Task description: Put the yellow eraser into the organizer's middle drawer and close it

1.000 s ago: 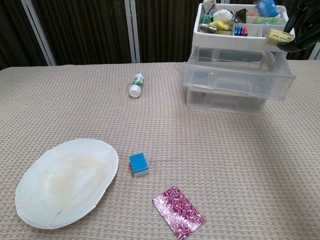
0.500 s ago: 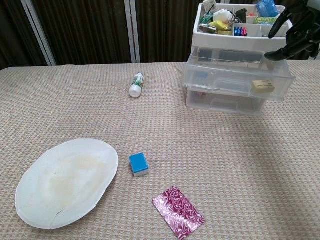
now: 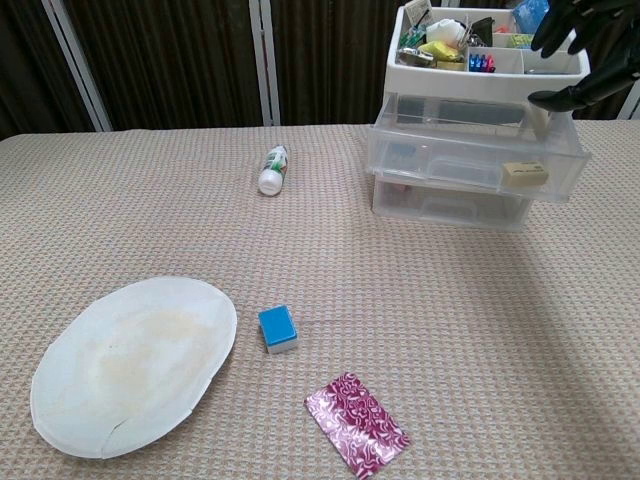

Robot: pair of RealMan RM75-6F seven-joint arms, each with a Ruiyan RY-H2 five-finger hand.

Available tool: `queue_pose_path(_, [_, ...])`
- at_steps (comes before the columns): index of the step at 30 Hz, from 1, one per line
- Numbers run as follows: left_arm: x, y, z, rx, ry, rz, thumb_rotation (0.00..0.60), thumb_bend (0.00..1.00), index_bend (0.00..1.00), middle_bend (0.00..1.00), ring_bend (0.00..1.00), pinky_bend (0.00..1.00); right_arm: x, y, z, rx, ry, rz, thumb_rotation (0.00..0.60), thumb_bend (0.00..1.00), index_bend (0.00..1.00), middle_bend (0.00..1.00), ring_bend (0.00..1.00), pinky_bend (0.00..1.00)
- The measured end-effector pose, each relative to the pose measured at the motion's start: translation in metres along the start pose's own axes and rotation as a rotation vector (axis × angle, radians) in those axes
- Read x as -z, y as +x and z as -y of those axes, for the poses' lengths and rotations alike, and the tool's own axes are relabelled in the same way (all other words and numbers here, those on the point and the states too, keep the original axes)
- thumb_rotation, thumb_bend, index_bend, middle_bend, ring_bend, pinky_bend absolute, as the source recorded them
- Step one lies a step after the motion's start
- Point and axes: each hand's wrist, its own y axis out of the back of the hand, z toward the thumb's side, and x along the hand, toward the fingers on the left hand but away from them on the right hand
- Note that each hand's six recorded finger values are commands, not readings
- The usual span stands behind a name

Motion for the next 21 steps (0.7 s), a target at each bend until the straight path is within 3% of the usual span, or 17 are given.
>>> queue_pose_path(4, [0.000,0.000,0.000,-0.004,0.002,0.001,0.600,0.25,0.12,0.00,0.00,0.00,-0.007,0.013,-0.002,0.041,0.058,-0.150,0.600,0.13,0.24,0.07,0.01,0.12])
queue_pose_path(9, [0.000,0.000,0.000,-0.007,0.001,0.000,0.600,0.25,0.12,0.00,0.00,0.00,-0.003,0.031,0.010,0.030,0.238,-0.336,0.600,0.13,0.08,0.00,0.00,0.00])
queue_pose_path(17, [-0.001,0.000,0.000,-0.006,0.004,0.004,0.600,0.25,0.12,0.00,0.00,0.00,0.026,0.045,0.034,-0.018,0.624,-0.414,0.600,0.13,0.02,0.00,0.00,0.00])
queue_pose_path(21, [0.000,0.000,0.000,-0.007,0.005,0.000,0.600,0.25,0.12,0.00,0.00,0.00,0.036,0.052,0.047,-0.028,0.748,-0.445,0.600,0.13,0.02,0.00,0.00,0.00])
